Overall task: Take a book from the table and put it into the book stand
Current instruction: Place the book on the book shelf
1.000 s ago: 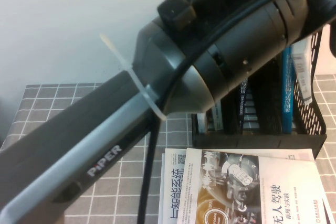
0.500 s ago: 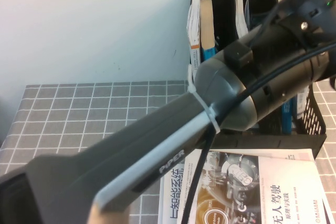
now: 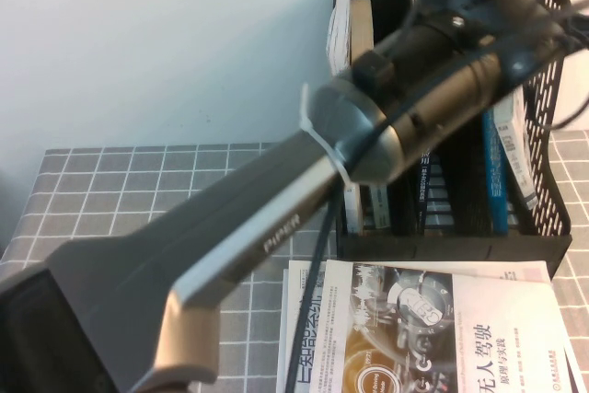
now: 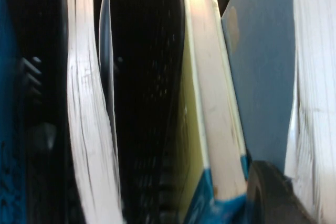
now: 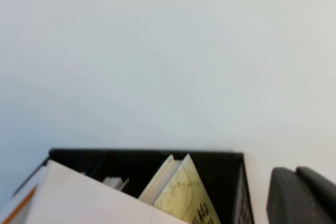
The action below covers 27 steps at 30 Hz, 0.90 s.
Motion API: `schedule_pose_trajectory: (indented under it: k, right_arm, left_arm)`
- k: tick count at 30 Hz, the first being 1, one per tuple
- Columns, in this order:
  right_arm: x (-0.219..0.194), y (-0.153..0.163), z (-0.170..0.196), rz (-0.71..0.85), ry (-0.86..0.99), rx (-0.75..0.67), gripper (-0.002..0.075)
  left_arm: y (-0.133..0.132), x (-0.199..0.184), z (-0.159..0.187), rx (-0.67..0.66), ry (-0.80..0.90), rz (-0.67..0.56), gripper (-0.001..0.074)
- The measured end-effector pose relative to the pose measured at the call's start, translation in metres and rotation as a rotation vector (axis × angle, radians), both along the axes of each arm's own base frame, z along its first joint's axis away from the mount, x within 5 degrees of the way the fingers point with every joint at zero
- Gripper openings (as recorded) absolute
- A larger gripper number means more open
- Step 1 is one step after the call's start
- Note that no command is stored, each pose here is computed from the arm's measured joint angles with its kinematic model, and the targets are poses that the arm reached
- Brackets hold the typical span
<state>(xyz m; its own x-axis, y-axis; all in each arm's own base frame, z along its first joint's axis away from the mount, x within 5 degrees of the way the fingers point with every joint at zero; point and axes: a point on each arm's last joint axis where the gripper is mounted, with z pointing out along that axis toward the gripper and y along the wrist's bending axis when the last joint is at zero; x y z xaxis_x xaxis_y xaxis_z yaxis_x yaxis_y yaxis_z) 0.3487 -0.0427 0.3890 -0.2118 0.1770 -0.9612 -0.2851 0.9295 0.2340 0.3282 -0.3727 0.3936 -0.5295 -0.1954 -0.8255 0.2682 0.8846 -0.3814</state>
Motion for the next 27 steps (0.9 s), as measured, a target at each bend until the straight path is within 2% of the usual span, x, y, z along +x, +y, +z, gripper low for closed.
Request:
schedule_pose_trajectory:
  k: [2,6,12,22,27]
  right_arm:
    - [-0.014,-0.01,0.016,-0.007,-0.045,0.038,-0.0004]
    - [-0.03,-0.008,0.031,0.066,-0.087,0.07,-0.0004]
    - [-0.043,0.003,0.032,0.185,-0.042,-0.015,-0.0004]
    - [-0.065,0.009,0.005,0.317,0.275,-0.22,-0.0004]
    - [-0.076,0.013,-0.031,0.383,0.475,-0.188,-0.0004]
  left_arm:
    - [0.002,0.008,-0.003,-0.028,0.002,-0.003,0.0111]
    - [0.002,0.016,-0.008,-0.017,-0.001,-0.023,0.0111]
    - [0.0,0.017,-0.011,0.024,-0.013,-0.085,0.0111]
    - [-0.007,0.021,-0.018,0.049,-0.046,-0.127,0.0111]
    - [-0.008,0.022,-0.02,0.065,-0.06,-0.139,0.0122]
